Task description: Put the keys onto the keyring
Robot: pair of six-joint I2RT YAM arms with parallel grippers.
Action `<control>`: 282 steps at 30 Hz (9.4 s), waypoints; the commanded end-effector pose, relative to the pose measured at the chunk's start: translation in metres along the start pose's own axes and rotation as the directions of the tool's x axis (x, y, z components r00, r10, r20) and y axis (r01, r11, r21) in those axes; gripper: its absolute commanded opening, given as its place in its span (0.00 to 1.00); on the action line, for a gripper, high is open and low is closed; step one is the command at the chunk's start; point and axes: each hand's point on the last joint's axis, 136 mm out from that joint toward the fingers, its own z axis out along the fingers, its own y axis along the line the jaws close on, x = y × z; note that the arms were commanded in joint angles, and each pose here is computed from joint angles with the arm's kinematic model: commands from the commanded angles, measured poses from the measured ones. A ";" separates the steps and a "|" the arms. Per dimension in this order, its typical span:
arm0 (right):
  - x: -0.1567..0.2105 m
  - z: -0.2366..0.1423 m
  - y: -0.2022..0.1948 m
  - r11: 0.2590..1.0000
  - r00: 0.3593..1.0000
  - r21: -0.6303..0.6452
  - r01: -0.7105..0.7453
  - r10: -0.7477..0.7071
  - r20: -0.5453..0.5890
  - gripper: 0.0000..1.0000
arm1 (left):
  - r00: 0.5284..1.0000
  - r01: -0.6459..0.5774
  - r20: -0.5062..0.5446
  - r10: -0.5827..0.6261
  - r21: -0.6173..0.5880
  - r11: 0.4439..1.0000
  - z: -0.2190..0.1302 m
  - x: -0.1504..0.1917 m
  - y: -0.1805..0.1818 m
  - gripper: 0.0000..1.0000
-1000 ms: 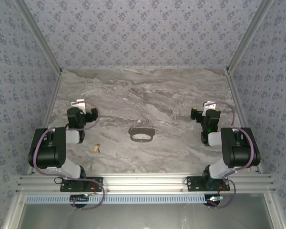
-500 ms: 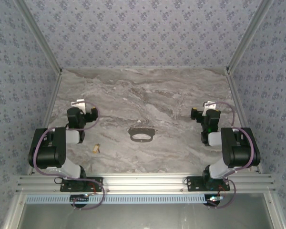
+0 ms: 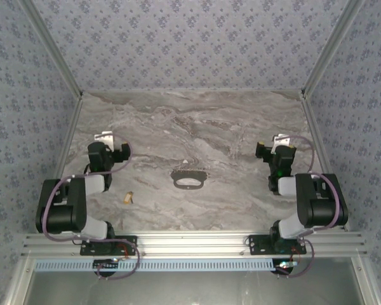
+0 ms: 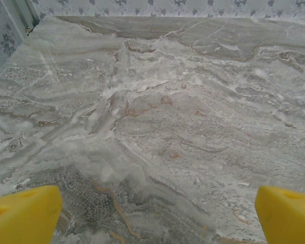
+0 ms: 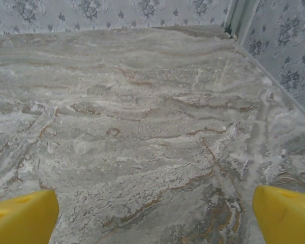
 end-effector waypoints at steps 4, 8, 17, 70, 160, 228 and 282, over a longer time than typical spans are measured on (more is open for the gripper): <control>-0.032 -0.012 -0.004 0.999 1.000 0.050 0.002 -0.003 0.020 1.00 | 0.999 -0.026 0.022 0.026 0.000 1.000 -0.010 -0.027 -0.005 0.98; -0.056 -0.022 0.009 0.995 0.995 -0.040 -0.095 0.096 0.014 1.00 | 1.000 -0.004 0.003 0.004 -0.017 1.000 -0.017 -0.040 -0.004 0.98; -0.082 -0.024 0.030 0.764 0.815 -0.288 -0.578 0.518 -0.261 1.00 | 0.993 0.113 0.016 -0.114 0.027 0.993 -0.046 -0.076 -0.028 0.98; 0.099 -0.121 0.265 0.714 0.771 -0.663 -0.225 -0.286 -0.569 0.46 | 0.880 0.379 -0.360 -0.310 0.137 0.915 -0.101 -0.039 -0.125 0.98; 0.031 -0.151 0.271 0.587 0.804 -0.809 0.017 -0.489 -0.339 0.00 | 0.857 0.449 -0.356 -0.372 0.162 0.879 -0.120 -0.055 -0.129 0.98; 0.077 -0.160 0.207 0.738 0.826 -0.622 -0.263 -0.162 -0.541 0.47 | 0.908 0.378 -0.357 -0.220 0.471 0.797 -0.151 -0.071 -0.200 0.90; 0.097 -0.147 0.240 0.685 0.693 -0.526 -0.504 -0.041 -0.719 0.28 | 0.906 0.389 -0.345 -0.246 0.448 0.805 -0.148 -0.061 -0.194 0.92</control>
